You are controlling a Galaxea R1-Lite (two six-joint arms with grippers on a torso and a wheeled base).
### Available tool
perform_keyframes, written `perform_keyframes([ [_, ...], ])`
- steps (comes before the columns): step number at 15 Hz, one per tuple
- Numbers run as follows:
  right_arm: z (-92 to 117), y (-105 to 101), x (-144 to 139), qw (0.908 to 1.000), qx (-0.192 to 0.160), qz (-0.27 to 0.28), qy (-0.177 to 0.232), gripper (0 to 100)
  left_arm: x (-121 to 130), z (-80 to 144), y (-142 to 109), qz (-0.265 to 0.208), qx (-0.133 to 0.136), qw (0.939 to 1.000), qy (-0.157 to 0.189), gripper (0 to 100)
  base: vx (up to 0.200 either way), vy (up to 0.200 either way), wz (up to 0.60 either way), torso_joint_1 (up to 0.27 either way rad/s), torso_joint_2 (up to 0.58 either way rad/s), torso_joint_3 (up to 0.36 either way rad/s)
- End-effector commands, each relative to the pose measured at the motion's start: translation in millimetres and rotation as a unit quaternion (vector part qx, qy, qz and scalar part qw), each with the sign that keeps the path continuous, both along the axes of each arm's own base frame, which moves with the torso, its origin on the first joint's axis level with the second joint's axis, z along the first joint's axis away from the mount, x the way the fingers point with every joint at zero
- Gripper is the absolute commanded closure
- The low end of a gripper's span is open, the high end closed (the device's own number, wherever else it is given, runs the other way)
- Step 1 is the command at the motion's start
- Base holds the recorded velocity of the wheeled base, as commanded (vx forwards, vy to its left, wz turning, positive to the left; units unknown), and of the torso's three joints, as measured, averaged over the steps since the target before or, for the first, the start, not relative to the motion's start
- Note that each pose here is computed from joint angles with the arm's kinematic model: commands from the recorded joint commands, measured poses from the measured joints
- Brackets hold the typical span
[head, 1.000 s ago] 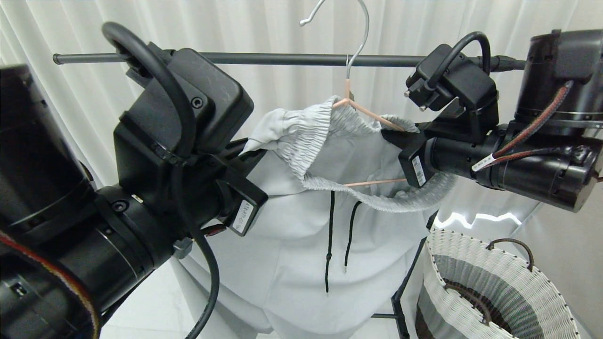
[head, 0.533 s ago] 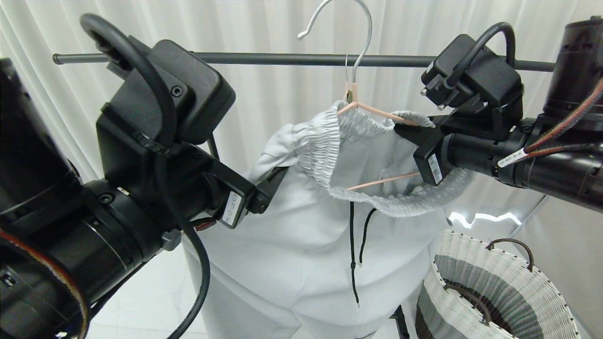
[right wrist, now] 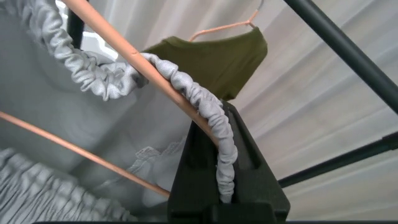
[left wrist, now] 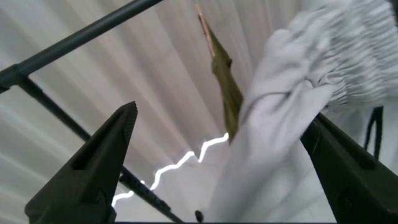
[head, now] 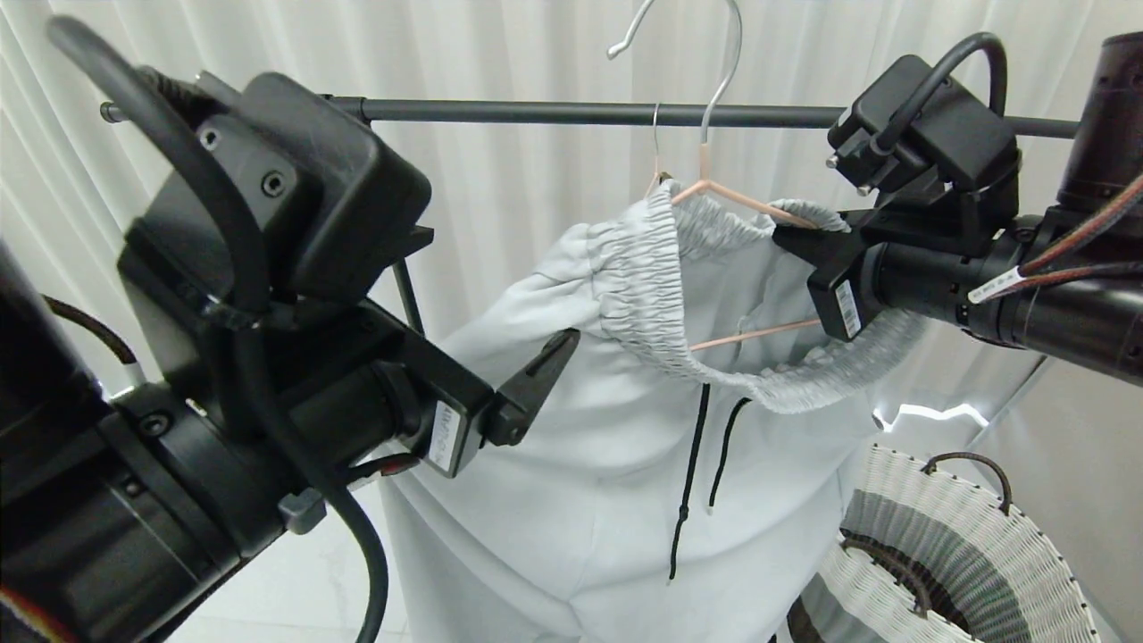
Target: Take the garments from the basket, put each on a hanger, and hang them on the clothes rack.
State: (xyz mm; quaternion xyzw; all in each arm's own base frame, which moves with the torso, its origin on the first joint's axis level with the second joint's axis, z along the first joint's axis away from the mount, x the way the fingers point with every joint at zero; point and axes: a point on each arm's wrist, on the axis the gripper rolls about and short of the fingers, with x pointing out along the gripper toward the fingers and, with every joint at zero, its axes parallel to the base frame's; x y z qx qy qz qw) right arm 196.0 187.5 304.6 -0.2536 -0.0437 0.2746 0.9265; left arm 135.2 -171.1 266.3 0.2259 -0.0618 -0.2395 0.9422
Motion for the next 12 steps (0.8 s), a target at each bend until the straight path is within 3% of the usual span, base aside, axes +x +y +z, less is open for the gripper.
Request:
perform_keyframes([
  [1, 2.5, -4.2, 1.8, 1.0, 0.003, -0.008, -0.003, 100, -5.4, -9.4, 4.4, -0.002, 0.01, 0.9999, 0.008, 0, 0.0, 0.0, 0.0, 0.0, 0.0, 0.0],
  [6, 6.4, -17.3, 6.3, 0.9995, 0.006, -0.031, -0.008, 100, -17.9, -18.2, 39.5, 0.027, 0.008, 0.9996, 0.005, 0, 0.0, 0.0, 0.0, 0.0, 0.0, 0.0],
  [7, 11.1, -20.8, 8.3, 0.9991, 0.011, -0.037, -0.013, 100, -25.3, -30.3, 54.7, 0.039, 0.016, 0.9991, 0.01, 0, 0.0, 0.0, 0.0, 0.0, 0.0, 0.0],
  [9, 20.7, -21.7, 8.5, 0.9988, 0.019, -0.039, -0.022, 100, -20.4, -53.9, 68.5, 0.079, 0.04, 0.9954, 0.038, 0, 0.0, 0.0, 0.0, 0.0, 0.0, 0.0],
  [10, 25.9, -23.1, 8.1, 0.9988, 0.019, -0.04, -0.022, 100, -12.9, -67.1, 77.5, 0.111, 0.038, 0.9909, 0.065, 0, 0.0, 0.0, 0.0, 0.0, 0.0, 0.0],
  [12, 34.5, -23.3, 7.1, 0.9986, 0.024, -0.038, -0.027, 100, -3.3, -80.1, 79.7, 0.12, 0.025, 0.987, 0.104, 0, 0.0, 0.0, 0.0, 0.0, 0.0, 0.0],
])
